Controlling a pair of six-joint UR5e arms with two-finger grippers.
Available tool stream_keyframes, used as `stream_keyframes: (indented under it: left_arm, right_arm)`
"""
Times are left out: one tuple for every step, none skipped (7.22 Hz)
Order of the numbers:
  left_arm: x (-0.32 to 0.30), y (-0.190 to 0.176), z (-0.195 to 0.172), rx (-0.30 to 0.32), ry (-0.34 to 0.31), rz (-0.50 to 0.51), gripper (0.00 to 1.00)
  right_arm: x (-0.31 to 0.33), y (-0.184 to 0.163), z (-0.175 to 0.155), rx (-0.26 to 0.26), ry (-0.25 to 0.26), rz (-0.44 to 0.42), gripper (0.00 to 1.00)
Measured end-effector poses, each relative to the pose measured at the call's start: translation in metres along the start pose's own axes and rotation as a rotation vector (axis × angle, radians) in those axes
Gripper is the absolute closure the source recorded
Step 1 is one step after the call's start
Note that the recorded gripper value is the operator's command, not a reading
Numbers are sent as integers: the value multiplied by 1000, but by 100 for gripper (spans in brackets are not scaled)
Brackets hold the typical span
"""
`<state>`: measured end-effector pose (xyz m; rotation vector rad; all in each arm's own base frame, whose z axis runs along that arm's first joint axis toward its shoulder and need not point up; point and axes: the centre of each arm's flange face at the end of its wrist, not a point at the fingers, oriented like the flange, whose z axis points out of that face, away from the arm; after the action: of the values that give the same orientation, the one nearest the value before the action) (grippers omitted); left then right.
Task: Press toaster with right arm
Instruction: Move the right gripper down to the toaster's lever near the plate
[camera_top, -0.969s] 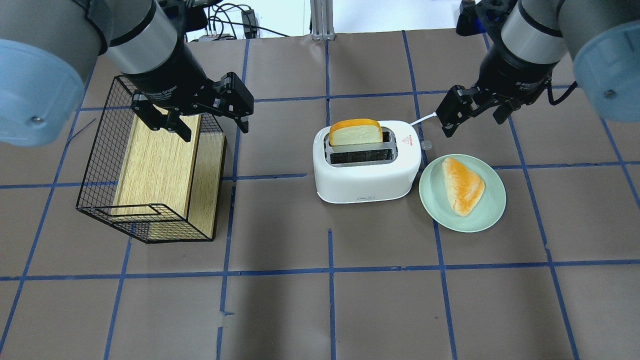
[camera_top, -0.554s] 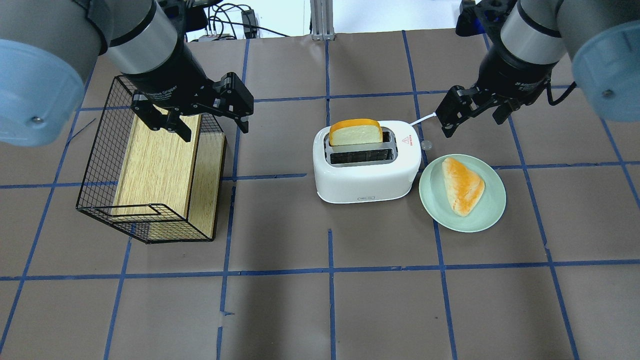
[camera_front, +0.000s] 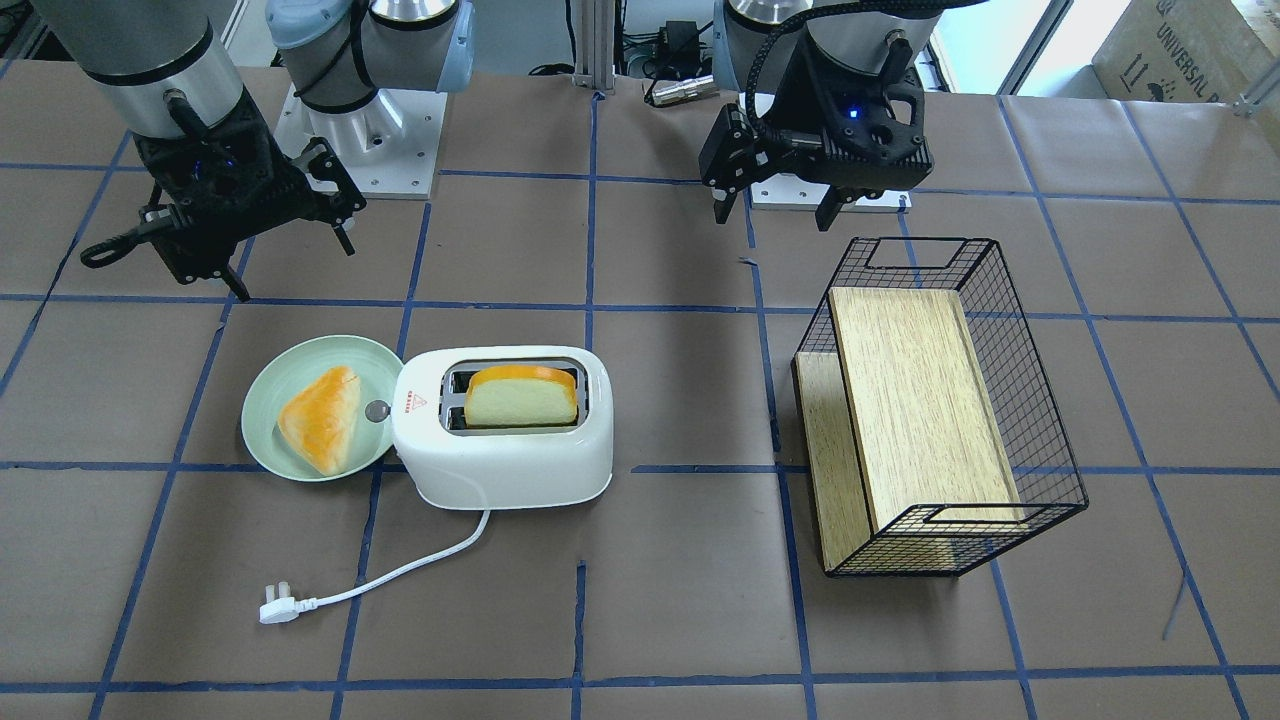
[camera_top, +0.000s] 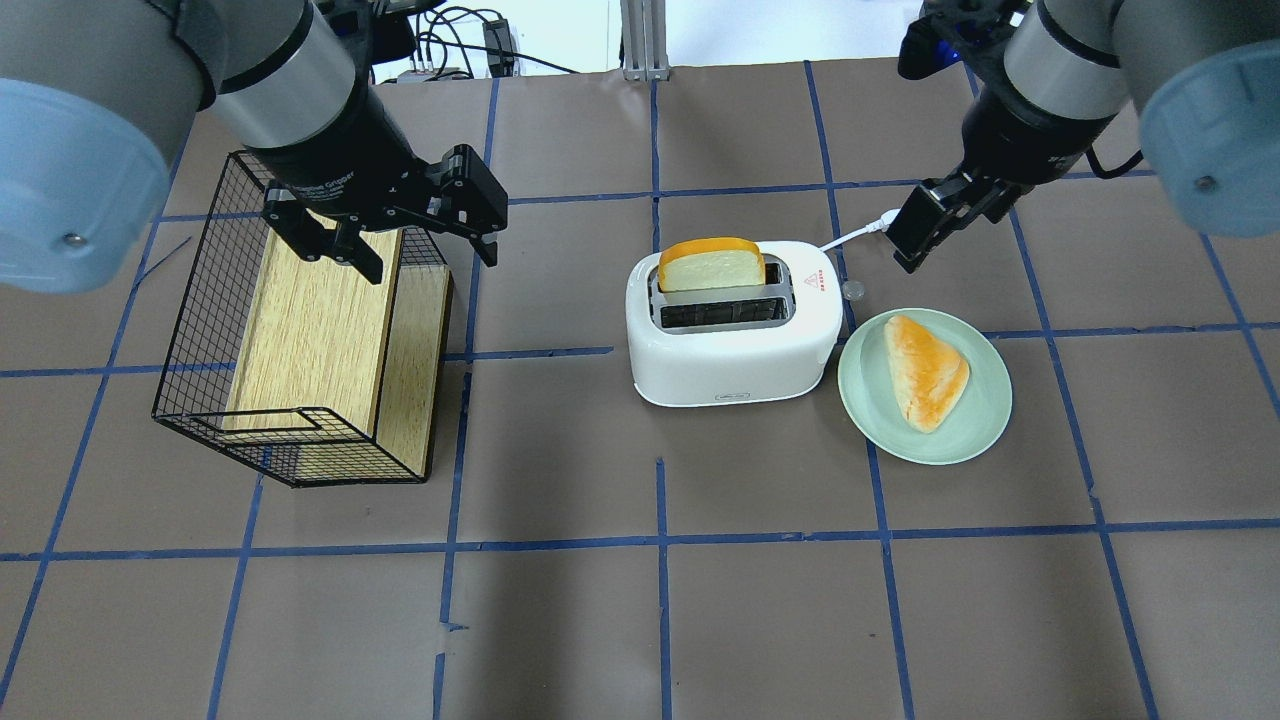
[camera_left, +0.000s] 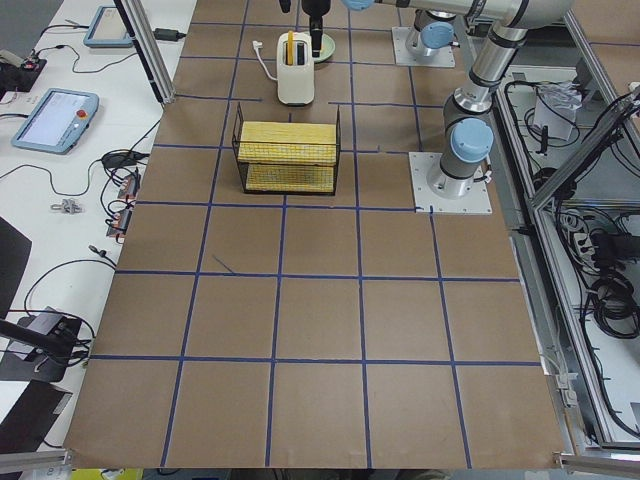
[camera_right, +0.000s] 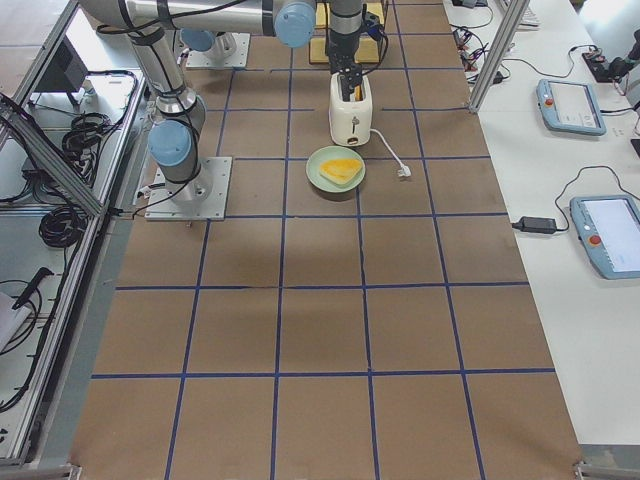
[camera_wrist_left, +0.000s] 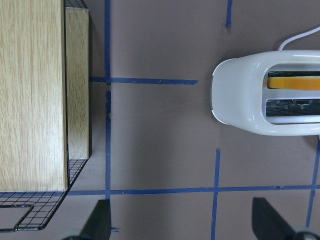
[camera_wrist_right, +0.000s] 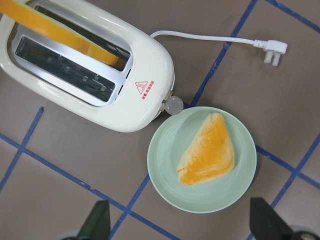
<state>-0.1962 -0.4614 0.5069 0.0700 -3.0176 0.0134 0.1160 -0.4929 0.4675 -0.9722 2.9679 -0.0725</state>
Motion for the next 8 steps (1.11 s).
stream_keyframes:
  left_arm:
    - [0,0,0,0,0,0,0]
    - [0,0,0,0,0,-1,0]
    - [0,0,0,0,0,-1,0]
    - [0,0,0,0,0,0,0]
    - [0,0,0,0,0,0,0]
    - [0,0,0,0,0,0,0]
    - [0,0,0,0,0,0,0]
    - [0,0,0,0,0,1,0]
  right_arm:
    - [9,-3,7,-28,44,-133,58]
    - [16,-9,18,-56,69,-237,65]
    - [19,-15,31,-73,65,-299,67]
    - [18,-17,45,-82,40,-368,68]
    - [14,-18,62,-71,7,-459,68]
    - [12,-20,82,-39,-12,-539,68]
    - [10,-21,104,-8,-23,-603,70]
    - [8,-22,122,15,-27,-651,70]
